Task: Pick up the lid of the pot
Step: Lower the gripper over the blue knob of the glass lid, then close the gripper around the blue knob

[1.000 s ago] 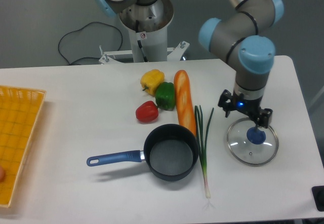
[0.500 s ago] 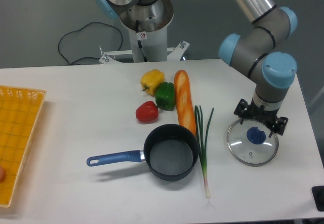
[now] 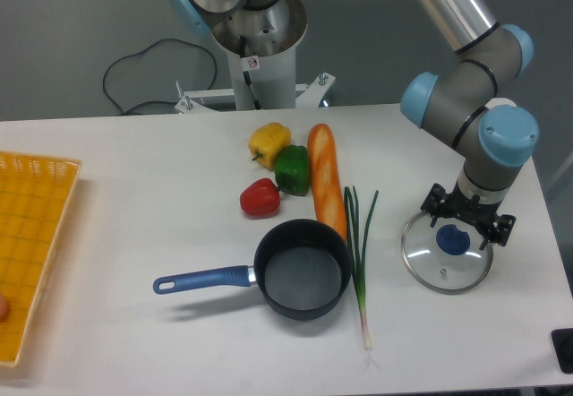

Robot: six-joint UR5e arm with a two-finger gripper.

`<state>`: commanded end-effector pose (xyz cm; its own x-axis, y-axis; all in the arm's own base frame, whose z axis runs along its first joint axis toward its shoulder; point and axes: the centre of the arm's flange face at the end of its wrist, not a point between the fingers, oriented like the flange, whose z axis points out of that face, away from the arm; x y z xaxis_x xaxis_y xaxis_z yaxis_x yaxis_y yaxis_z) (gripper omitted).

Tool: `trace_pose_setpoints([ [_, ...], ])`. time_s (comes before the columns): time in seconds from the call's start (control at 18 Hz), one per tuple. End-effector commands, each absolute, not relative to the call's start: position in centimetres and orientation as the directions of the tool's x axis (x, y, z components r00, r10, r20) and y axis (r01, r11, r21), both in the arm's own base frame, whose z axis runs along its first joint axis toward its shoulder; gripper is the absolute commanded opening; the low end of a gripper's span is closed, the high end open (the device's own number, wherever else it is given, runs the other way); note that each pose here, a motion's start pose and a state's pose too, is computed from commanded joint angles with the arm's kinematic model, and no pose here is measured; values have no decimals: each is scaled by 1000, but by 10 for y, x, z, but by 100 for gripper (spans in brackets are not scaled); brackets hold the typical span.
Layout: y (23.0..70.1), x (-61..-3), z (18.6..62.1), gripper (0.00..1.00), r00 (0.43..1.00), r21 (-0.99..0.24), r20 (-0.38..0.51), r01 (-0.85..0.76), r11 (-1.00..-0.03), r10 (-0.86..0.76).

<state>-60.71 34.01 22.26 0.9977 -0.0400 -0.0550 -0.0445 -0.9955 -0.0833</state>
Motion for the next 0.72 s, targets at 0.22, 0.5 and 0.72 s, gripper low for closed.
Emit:
trace_pose_setpoints([
  [0.22, 341, -607, 219, 97, 998, -82, -51, -46, -996, -42],
  [0.5, 344, -605, 215, 92, 998, -81, -45, -50, -996, -46],
  [0.72, 345, -604, 214, 89, 998, -80, -43, -51, -995, -48],
])
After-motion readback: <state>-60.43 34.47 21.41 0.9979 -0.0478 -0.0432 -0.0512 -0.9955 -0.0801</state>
